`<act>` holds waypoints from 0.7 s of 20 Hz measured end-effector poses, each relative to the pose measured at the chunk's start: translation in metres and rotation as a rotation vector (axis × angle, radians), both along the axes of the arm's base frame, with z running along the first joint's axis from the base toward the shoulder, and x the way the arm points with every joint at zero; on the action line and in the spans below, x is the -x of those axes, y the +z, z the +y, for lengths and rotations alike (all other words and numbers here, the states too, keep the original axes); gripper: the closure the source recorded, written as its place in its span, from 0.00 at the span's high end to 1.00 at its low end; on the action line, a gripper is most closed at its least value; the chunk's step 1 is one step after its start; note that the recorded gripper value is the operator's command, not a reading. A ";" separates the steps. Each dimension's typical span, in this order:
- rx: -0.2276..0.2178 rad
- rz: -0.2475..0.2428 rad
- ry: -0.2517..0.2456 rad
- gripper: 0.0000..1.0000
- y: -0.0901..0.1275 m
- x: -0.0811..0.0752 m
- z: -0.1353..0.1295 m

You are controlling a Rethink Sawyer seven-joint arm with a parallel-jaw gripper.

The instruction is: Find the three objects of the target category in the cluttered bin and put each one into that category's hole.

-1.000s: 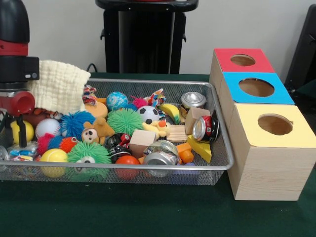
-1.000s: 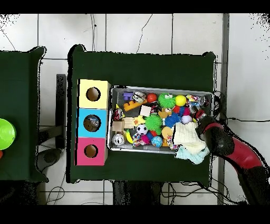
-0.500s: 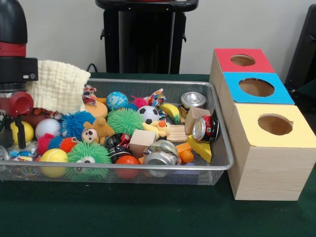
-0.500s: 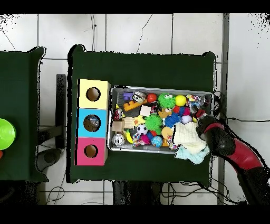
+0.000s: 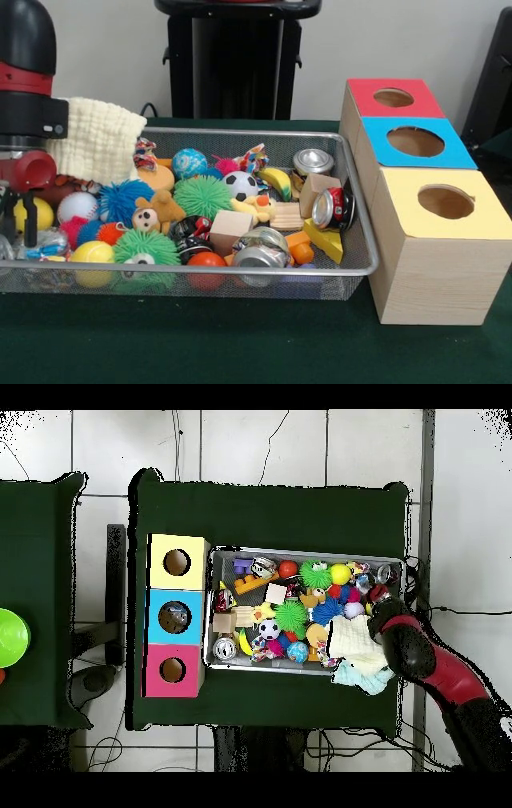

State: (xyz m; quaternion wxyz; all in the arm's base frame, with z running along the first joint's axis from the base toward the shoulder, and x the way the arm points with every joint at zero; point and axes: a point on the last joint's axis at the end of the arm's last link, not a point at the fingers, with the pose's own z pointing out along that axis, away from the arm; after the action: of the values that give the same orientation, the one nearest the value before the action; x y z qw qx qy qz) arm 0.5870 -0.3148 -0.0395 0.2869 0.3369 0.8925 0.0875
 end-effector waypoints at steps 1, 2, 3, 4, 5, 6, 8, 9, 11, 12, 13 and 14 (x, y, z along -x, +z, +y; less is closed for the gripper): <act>0.004 -0.028 -0.003 1.00 0.003 0.001 0.001; 0.004 -0.033 -0.004 1.00 0.004 0.002 0.001; 0.003 -0.037 -0.005 1.00 0.005 0.003 0.001; 0.000 -0.047 -0.007 1.00 0.009 0.008 0.001; -0.001 -0.049 -0.007 1.00 0.009 0.010 0.001; -0.001 -0.050 -0.008 1.00 0.009 0.011 0.001; 0.002 -0.057 -0.008 1.00 0.008 0.015 0.001; 0.003 -0.060 -0.007 1.00 0.006 0.016 0.001; 0.005 -0.070 -0.002 1.00 0.001 0.018 0.004; 0.003 -0.078 0.000 1.00 -0.004 0.019 0.008; 0.001 -0.080 0.001 1.00 -0.005 0.019 0.010; -0.003 -0.080 0.000 1.00 -0.007 0.020 0.011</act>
State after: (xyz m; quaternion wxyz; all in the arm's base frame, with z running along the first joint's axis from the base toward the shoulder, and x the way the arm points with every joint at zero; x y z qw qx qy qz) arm 0.5672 -0.3037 -0.0460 0.3218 0.3333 0.8803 0.1021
